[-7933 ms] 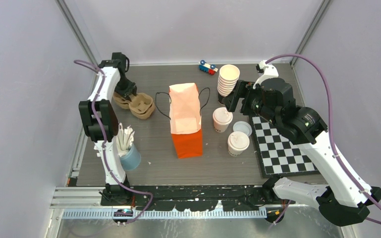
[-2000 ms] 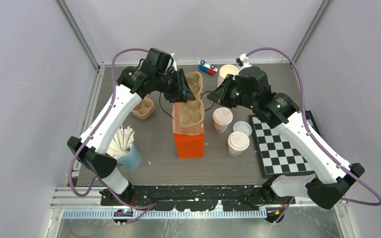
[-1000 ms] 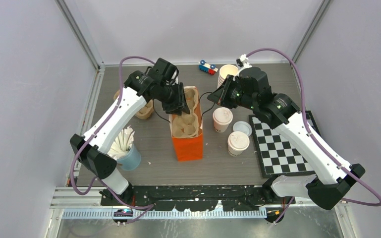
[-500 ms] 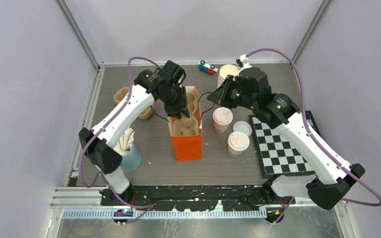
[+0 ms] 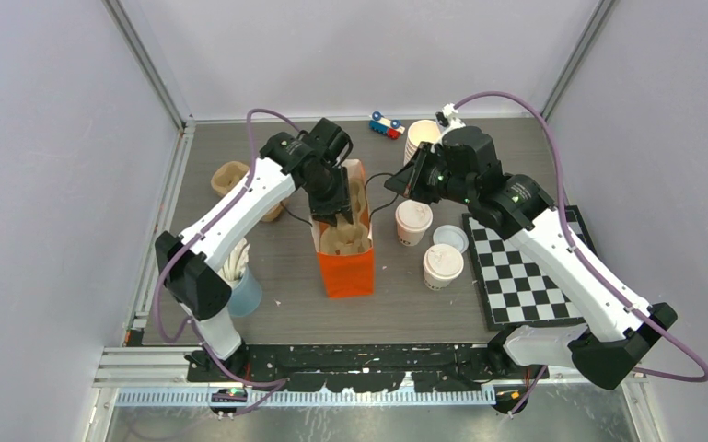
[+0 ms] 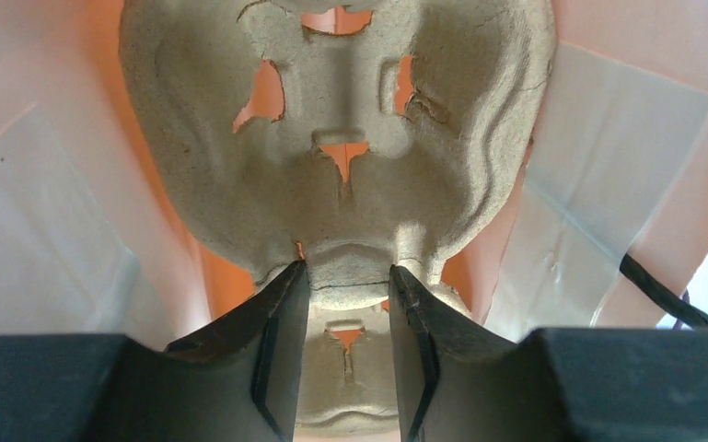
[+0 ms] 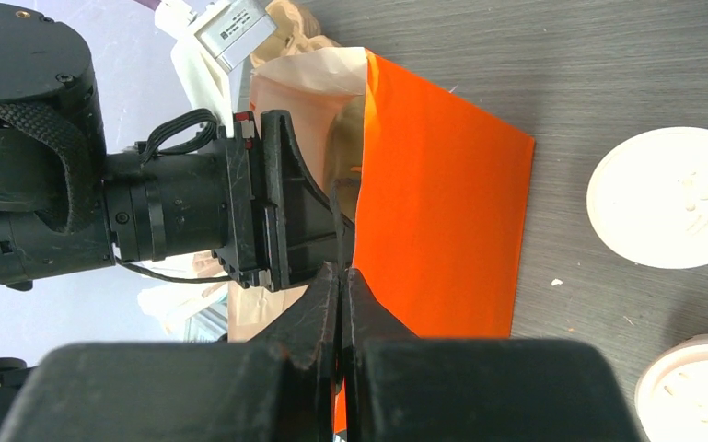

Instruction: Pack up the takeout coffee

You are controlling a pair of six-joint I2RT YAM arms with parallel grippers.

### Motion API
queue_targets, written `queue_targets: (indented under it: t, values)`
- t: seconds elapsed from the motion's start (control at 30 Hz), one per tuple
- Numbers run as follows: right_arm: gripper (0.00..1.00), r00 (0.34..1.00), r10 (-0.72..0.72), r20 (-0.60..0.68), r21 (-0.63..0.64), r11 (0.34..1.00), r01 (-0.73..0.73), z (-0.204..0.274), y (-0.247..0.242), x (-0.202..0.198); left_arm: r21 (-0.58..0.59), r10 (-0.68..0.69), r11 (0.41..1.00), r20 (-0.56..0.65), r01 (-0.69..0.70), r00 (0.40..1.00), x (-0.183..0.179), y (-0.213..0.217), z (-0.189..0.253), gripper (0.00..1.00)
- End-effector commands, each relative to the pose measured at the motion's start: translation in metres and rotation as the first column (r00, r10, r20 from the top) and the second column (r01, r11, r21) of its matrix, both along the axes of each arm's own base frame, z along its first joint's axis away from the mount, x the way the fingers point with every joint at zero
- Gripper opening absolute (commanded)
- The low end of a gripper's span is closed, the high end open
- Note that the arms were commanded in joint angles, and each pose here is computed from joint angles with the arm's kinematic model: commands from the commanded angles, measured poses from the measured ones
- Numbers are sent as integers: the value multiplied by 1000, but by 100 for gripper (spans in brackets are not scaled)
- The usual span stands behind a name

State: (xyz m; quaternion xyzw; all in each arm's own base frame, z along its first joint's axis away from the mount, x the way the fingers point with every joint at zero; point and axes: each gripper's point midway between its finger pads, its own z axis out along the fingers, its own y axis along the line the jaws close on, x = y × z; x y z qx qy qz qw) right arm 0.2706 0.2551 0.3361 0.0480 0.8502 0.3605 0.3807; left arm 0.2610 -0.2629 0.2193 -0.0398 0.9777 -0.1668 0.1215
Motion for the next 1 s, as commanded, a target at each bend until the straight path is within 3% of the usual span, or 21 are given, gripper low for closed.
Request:
queue_targets:
  t: [0.0,0.43,0.7,0.97]
  values:
    - [3,1000,15,24,-7,1000,-14,0,2,2,-15,6,1000,43,-5,999,6,-3,11,39]
    - [4,1000,9,15,-26,1000,-9,-7,3,6,9,-31,999,35,31,999,6,-2,9,45]
    - [4,1000,6,1,-26,1000,-6,-17,4,8,133,-20,991,55,13,998,13,17,-22,35]
    - [5,1000,7,-5,-30,1000,-7,-22,4,7,98,-33,995,102,23,994,14,8,-16,38]
